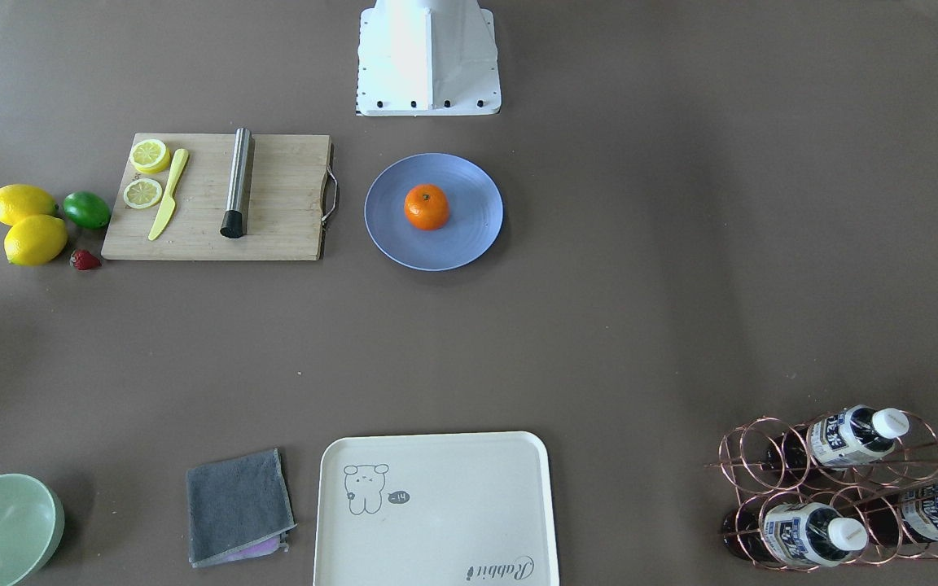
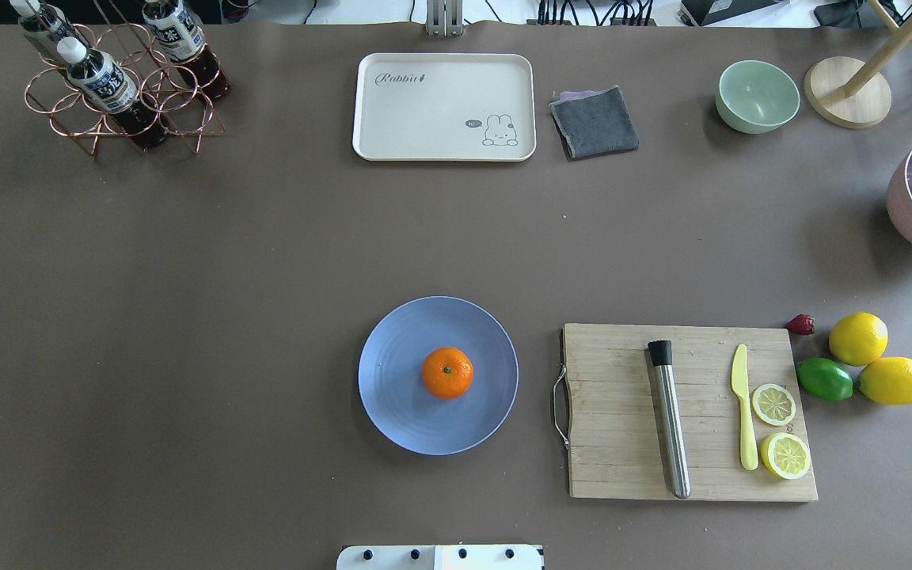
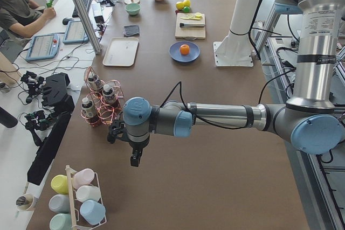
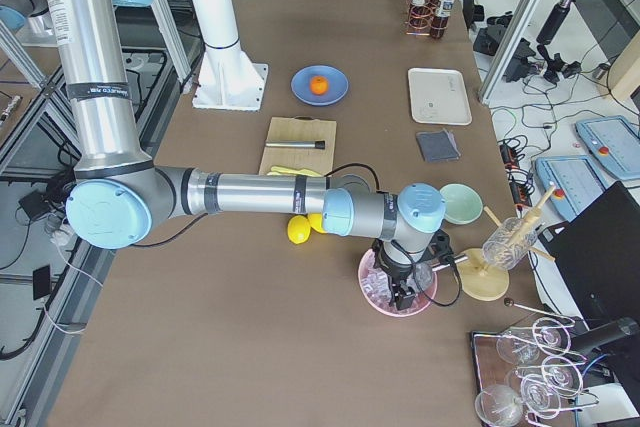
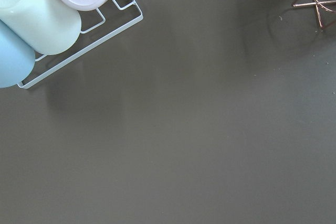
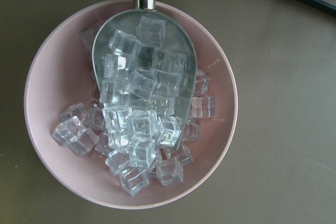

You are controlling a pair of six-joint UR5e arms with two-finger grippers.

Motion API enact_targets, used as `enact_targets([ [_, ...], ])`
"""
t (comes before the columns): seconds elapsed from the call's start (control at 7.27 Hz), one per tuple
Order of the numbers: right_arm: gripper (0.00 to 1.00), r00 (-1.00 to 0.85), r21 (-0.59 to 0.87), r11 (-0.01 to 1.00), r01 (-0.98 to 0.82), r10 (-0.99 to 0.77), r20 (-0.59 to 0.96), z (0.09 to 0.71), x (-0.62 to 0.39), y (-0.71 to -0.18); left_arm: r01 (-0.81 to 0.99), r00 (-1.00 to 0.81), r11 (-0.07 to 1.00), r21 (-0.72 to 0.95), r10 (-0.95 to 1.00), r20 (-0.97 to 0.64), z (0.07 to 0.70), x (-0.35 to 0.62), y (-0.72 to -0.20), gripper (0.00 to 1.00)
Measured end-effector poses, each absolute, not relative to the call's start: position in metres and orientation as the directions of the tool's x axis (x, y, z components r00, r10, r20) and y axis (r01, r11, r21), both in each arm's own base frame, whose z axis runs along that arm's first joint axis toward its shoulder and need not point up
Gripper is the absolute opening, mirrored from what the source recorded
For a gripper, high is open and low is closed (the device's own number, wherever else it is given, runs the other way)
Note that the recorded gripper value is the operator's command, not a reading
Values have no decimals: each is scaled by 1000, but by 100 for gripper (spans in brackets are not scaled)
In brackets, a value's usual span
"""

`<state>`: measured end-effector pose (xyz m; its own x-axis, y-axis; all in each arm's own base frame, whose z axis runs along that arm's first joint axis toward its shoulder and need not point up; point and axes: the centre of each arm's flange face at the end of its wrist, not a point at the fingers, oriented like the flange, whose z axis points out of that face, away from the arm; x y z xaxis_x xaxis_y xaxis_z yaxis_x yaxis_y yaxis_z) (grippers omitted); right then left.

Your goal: Pick orange to plate

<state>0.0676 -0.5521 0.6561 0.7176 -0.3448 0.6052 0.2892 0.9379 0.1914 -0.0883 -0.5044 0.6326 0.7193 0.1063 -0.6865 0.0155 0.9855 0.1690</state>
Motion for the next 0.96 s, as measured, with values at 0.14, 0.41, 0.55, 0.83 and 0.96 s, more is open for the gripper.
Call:
enact_targets([
  [0.14,100,716,191,938,290,-345,607,657,67,-550,14,721,985,170,108,-685,632,-87,-505,97],
  [0.41,100,713,186,938,292,-343,611,661,66,-548,13,720,983,181,116,-684,626,-86,-507,97],
  [0.55,100,712,182,938,294,-342,613,664,66,-545,12,719,983,183,119,-684,624,-84,-507,97],
  [0.83,100,711,176,938,297,-341,615,667,63,-542,9,719,983,185,122,-684,623,-83,-508,97],
  [0.96,100,710,176,937,302,-344,615,667,60,-542,8,719,983,185,123,-684,624,-82,-508,97],
])
